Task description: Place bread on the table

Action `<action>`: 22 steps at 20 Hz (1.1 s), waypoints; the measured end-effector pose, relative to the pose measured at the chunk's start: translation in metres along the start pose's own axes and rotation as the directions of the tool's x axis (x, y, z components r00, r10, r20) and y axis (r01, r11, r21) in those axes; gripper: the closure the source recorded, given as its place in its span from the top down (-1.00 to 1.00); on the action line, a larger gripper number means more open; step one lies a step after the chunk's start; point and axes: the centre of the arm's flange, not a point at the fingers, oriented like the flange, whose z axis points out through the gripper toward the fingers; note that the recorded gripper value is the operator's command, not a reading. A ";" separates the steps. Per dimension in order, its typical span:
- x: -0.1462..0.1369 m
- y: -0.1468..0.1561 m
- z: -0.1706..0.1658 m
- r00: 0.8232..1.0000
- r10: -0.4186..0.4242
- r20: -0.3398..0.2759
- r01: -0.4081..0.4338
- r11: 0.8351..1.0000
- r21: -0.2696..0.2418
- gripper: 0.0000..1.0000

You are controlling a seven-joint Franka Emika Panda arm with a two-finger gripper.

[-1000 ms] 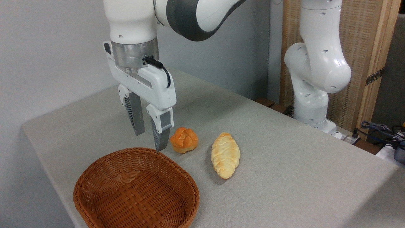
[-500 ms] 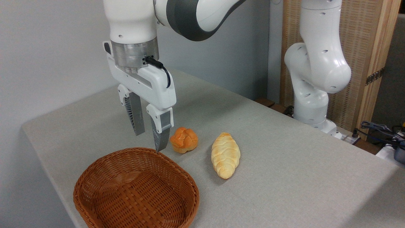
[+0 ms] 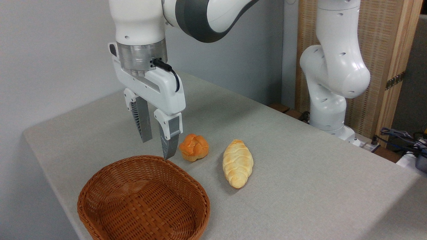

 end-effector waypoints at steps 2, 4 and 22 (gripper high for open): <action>0.000 0.000 0.000 1.000 0.000 0.000 0.000 1.000 0.000 1.00; 0.000 0.000 0.000 1.000 0.000 0.000 0.000 1.000 0.000 1.00; 0.001 0.000 0.004 1.000 0.001 0.006 -0.001 1.000 -0.002 1.00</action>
